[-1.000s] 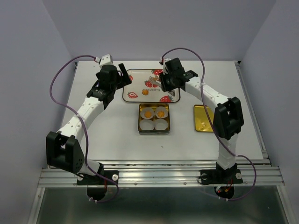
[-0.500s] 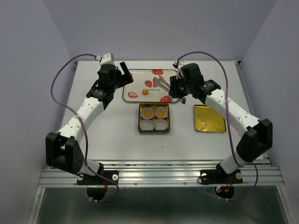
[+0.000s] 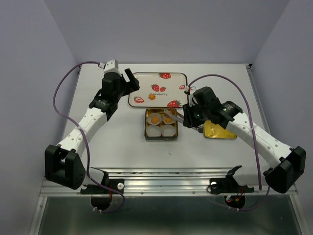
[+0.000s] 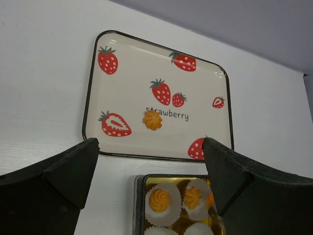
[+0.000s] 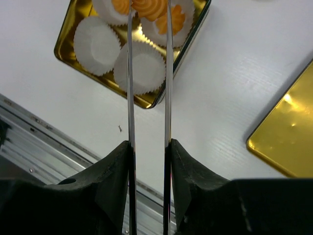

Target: Pack the cookies

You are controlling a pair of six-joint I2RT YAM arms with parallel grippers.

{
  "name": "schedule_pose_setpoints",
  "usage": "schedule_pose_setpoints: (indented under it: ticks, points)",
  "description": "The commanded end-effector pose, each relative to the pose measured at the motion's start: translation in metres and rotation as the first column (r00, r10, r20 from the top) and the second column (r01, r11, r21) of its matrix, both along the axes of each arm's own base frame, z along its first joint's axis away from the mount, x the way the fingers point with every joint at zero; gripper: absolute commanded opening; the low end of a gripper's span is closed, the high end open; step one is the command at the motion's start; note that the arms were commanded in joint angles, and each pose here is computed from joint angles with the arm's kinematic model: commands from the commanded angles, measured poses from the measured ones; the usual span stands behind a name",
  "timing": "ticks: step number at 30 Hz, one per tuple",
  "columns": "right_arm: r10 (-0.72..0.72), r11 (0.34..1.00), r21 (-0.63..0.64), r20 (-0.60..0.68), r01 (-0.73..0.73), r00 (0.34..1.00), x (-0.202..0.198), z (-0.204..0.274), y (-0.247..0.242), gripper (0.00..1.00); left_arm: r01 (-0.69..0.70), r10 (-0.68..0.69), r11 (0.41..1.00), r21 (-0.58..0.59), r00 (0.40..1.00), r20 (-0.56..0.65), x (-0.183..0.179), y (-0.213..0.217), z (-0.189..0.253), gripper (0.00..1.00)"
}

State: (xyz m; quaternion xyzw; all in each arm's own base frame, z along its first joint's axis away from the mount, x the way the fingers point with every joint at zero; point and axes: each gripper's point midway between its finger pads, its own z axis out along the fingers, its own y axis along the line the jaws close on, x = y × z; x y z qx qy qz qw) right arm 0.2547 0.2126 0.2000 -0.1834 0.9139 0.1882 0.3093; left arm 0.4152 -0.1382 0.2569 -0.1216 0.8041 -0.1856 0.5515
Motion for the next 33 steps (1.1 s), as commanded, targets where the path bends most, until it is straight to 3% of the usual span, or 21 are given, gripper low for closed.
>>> schedule_pose_setpoints:
  ticks: [1,19,33]
  points:
    - [0.082,0.996,-0.01,-0.054,-0.083,0.995,-0.034,-0.003,0.007,0.37,0.033,-0.031,0.999,-0.037,0.998,0.058,-0.007,-0.009,0.015,0.99]
    - [0.202,0.969,-0.112,-0.141,-0.218,0.969,-0.057,-0.021,0.013,0.37,0.022,-0.021,0.999,-0.029,0.999,0.047,-0.017,-0.008,0.012,0.99]
    - [0.195,0.963,-0.169,-0.106,-0.21,0.975,-0.04,-0.026,0.014,0.38,0.006,-0.005,0.999,-0.032,0.999,0.042,-0.016,-0.007,0.011,0.99]
